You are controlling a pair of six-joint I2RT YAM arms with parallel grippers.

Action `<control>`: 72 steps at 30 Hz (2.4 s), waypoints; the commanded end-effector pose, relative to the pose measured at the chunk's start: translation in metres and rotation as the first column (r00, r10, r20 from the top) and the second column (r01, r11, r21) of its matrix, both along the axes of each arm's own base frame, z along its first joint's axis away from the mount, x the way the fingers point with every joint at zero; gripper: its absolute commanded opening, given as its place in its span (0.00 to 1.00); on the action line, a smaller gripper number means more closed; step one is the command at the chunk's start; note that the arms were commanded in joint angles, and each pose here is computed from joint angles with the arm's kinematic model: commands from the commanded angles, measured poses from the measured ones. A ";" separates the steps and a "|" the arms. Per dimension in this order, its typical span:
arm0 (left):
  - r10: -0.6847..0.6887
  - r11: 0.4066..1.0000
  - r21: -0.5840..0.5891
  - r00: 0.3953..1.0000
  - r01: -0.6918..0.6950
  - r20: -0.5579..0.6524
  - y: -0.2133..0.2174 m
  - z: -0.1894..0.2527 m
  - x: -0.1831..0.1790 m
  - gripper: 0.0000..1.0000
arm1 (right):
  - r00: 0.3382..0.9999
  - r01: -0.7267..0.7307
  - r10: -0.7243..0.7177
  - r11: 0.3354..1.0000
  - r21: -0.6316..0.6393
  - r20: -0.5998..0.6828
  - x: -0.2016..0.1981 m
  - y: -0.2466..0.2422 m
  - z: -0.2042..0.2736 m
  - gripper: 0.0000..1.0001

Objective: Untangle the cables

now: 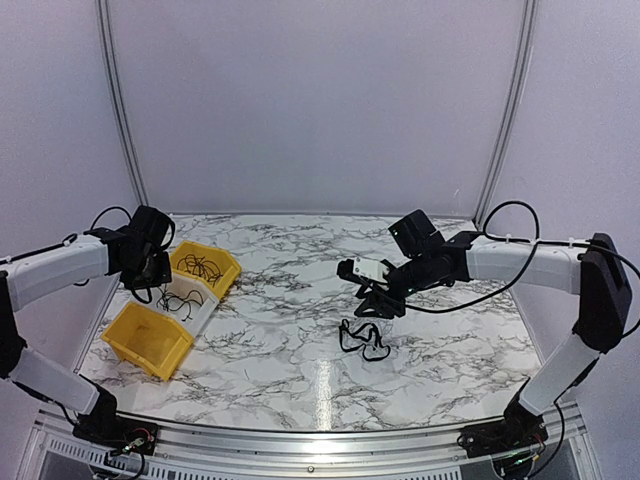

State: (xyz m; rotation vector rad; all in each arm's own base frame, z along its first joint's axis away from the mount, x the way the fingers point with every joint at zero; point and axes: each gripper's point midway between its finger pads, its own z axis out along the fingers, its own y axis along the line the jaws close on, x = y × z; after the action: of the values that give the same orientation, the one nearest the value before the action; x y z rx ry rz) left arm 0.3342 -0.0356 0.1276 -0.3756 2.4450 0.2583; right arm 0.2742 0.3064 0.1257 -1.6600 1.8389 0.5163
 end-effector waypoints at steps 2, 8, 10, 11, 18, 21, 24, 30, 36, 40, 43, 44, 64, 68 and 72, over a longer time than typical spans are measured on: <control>0.042 0.994 -0.101 0.998 -0.038 0.040 -0.009 -0.022 0.005 0.00 | 1.000 -0.006 0.006 1.000 -0.021 0.003 -0.001 0.001 -0.003 0.47; 0.062 0.967 -0.248 0.998 -0.065 -0.020 -0.028 -0.065 -0.003 0.00 | 1.000 -0.001 0.001 1.000 -0.024 0.002 0.001 0.001 -0.004 0.46; 0.074 0.964 -0.251 0.996 -0.083 -0.042 -0.028 -0.068 -0.006 0.00 | 1.000 0.000 0.000 1.000 -0.021 0.002 0.001 0.001 -0.003 0.46; 0.072 0.961 -0.263 0.996 -0.081 -0.045 -0.030 -0.068 -0.008 0.00 | 1.000 -0.001 0.001 1.000 -0.017 0.001 0.000 0.002 -0.001 0.46; 0.021 0.958 -0.285 0.999 -0.007 0.047 -0.033 -0.022 -0.005 0.16 | 1.000 0.015 -0.015 1.000 0.006 0.012 0.002 0.003 0.011 0.47; 0.043 0.967 -0.253 0.996 -0.021 0.082 -0.023 0.002 -0.009 0.36 | 0.999 0.025 -0.025 0.999 0.020 0.020 0.001 0.002 0.021 0.47; 0.076 0.986 -0.155 0.990 -0.057 0.123 -0.002 0.023 -0.015 0.55 | 0.999 0.034 -0.034 0.999 0.014 0.024 0.001 -0.001 0.027 0.48; -0.036 0.999 -0.007 0.978 0.038 0.206 0.005 0.066 -0.004 0.66 | 0.998 0.065 -0.065 0.992 -0.107 0.003 0.010 -0.016 0.001 0.48; -0.321 0.933 0.051 0.762 0.356 0.563 -0.048 0.144 0.016 0.81 | 0.991 0.088 -0.105 0.977 -0.195 -0.077 0.019 -0.029 -0.032 0.51; -0.277 0.945 0.061 0.684 0.323 0.674 -0.051 0.149 0.035 0.99 | 0.982 0.102 -0.133 0.971 -0.217 -0.134 0.026 -0.034 -0.043 0.52; -0.267 0.928 -0.016 0.694 0.372 0.668 -0.071 0.150 0.053 0.99 | 0.976 0.119 -0.158 0.962 -0.245 -0.149 0.033 -0.042 -0.053 0.52; -0.293 0.909 -0.029 0.685 0.417 0.667 -0.083 0.149 0.055 0.99 | 0.974 0.123 -0.165 0.962 -0.244 -0.158 0.035 -0.043 -0.053 0.52; -0.552 0.616 -0.345 0.701 0.708 0.453 -0.308 0.010 0.017 0.60 | 0.910 0.287 -0.305 0.952 -0.107 -0.279 0.092 -0.015 -0.030 0.51; -0.514 0.660 -0.368 0.751 0.655 0.414 -0.297 0.001 0.015 0.60 | 0.894 0.281 -0.316 0.947 -0.153 -0.318 0.102 -0.006 -0.045 0.51; -0.502 0.662 -0.392 0.766 0.639 0.401 -0.290 -0.002 0.007 0.61 | 0.910 0.236 -0.290 0.950 -0.204 -0.297 0.096 0.005 -0.059 0.51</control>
State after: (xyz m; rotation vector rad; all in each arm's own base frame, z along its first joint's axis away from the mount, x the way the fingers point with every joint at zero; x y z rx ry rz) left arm 0.3448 -0.3402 0.1193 0.2605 2.1902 -0.7041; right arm 0.3789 0.3026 0.0731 -1.4074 2.3236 0.6035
